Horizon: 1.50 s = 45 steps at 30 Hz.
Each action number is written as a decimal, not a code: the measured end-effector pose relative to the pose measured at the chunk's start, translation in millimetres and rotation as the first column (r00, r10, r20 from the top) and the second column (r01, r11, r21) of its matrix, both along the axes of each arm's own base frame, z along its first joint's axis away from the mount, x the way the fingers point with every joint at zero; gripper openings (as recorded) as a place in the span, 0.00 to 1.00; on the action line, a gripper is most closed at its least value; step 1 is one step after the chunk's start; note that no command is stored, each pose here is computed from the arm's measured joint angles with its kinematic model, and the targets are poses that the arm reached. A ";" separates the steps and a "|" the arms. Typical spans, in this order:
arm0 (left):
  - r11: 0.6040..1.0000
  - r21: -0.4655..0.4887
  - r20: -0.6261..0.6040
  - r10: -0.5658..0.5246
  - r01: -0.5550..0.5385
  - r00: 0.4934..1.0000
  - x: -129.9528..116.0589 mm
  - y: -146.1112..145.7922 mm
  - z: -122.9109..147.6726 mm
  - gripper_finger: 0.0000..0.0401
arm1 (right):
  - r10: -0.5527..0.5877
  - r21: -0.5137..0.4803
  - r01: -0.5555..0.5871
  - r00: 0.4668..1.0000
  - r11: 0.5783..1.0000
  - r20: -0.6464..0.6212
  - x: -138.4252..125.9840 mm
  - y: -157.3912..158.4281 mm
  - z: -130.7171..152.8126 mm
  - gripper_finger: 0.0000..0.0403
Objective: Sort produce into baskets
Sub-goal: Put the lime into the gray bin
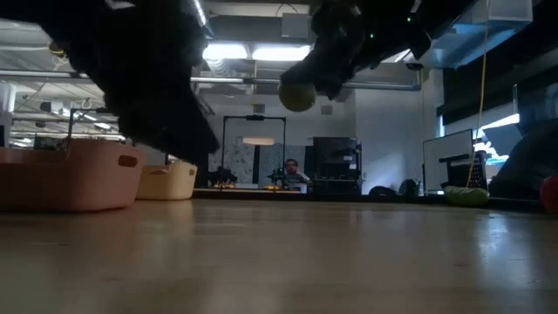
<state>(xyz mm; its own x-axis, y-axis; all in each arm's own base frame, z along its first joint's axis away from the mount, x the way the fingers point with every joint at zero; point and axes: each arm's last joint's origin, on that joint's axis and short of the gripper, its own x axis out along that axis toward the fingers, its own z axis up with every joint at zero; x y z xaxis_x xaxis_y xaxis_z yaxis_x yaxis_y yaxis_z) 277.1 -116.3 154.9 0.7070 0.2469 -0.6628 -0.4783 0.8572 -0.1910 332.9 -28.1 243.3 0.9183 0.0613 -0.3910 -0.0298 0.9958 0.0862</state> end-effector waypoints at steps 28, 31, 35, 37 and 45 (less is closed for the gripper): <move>0.985 0.163 0.616 -0.143 0.053 0.774 26.1 17.0 47.7 0.66 | 0.206 -0.011 -0.209 0.949 0.978 0.239 4.9 73.3 22.2 0.28; 0.987 0.157 0.633 -0.134 0.044 0.763 26.8 19.0 49.6 0.66 | 0.203 -0.007 -0.208 0.949 0.978 0.241 4.9 73.3 22.4 0.28; 0.985 0.163 0.629 -0.143 0.050 0.764 26.9 18.9 49.5 0.66 | 0.194 0.017 -0.204 0.951 0.979 0.240 4.9 73.3 22.4 0.28; 0.985 0.164 0.629 -0.143 0.050 0.764 27.3 20.0 49.5 0.65 | 0.193 0.016 -0.204 0.949 0.979 0.250 5.1 73.3 23.4 0.28; 0.984 0.173 0.641 -0.153 0.053 0.752 29.1 24.5 51.5 0.47 | 0.185 0.014 -0.196 0.946 0.981 0.267 5.6 72.6 25.0 0.28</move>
<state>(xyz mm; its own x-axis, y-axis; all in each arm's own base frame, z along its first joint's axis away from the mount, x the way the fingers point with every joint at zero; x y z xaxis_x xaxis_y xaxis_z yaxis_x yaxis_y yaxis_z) 306.2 -91.8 206.4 0.9802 0.1981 -0.0001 -0.1889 0.9345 -0.3015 338.5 44.5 268.3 0.9579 0.2555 -0.1308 -0.2453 0.9654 0.0888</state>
